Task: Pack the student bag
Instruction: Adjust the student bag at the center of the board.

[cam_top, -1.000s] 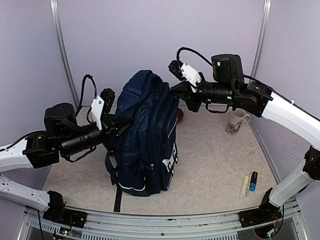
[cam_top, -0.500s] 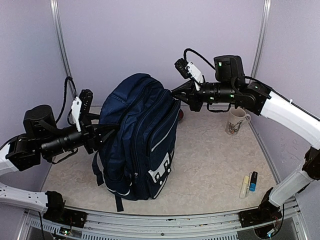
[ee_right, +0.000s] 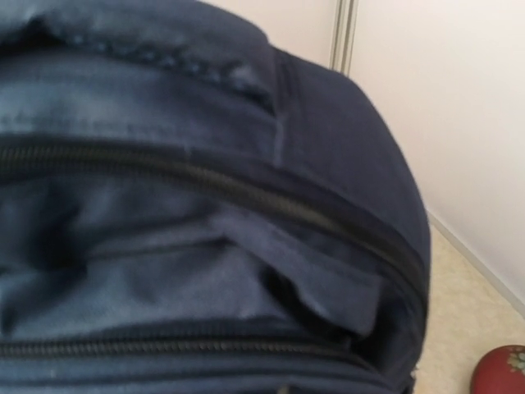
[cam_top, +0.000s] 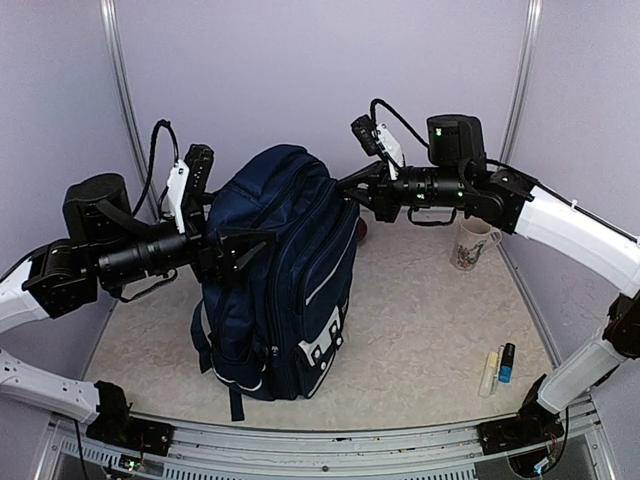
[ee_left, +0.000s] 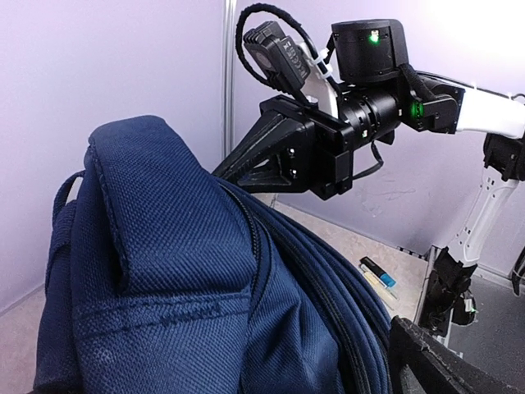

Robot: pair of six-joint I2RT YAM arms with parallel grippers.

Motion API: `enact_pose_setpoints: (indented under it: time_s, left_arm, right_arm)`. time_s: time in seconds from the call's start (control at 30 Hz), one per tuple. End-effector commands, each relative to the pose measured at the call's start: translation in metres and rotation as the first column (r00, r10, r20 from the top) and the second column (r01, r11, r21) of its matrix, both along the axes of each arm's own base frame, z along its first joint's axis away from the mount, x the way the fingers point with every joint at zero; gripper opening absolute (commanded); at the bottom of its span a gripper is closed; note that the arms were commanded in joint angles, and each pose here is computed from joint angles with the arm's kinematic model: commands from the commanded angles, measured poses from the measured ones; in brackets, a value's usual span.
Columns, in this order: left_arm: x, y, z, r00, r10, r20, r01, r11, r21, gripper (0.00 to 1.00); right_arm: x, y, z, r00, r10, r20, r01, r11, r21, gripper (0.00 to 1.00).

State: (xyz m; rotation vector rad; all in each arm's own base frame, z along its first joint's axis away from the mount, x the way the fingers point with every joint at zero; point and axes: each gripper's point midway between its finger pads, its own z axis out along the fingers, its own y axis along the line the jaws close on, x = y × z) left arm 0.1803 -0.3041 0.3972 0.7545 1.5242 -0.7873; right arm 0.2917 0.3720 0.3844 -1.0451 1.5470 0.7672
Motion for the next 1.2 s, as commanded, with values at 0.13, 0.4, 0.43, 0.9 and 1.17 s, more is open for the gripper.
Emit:
enact_pose_setpoints:
  time_s: [0.13, 0.4, 0.43, 0.9, 1.17]
  left_arm:
    - [0.032, -0.019, -0.007, 0.994, 0.1, 0.035, -0.102, 0.993, 0.062, 0.99]
    - [0.017, -0.011, -0.002, 0.991, 0.038, 0.127, -0.05, 0.995, 0.088, 0.0]
    - [0.014, -0.007, -0.001, 0.988, 0.029, 0.153, -0.043, 0.995, 0.089, 0.0]
    - [0.012, 0.036, 0.027, 0.958, -0.01, 0.288, 0.016, 1.0, -0.018, 0.0]
    - [0.012, 0.03, 0.024, 0.947, -0.109, 0.302, 0.123, 0.992, -0.028, 0.0]
  right_arm:
    - [0.012, 0.013, 0.003, 0.997, 0.003, -0.08, 0.004, 0.996, 0.087, 0.0]
    - [0.045, -0.019, -0.008, 0.967, -0.112, -0.228, 0.139, 0.984, 0.109, 0.0]
    - [0.051, -0.028, -0.008, 0.962, -0.12, -0.245, 0.154, 0.98, 0.126, 0.0]
    - [0.093, -0.101, -0.145, 0.792, -0.279, -0.543, 0.359, 0.932, 0.045, 0.0]
    - [0.082, -0.091, -0.187, 0.7, -0.199, -0.686, 0.346, 0.935, 0.082, 0.0]
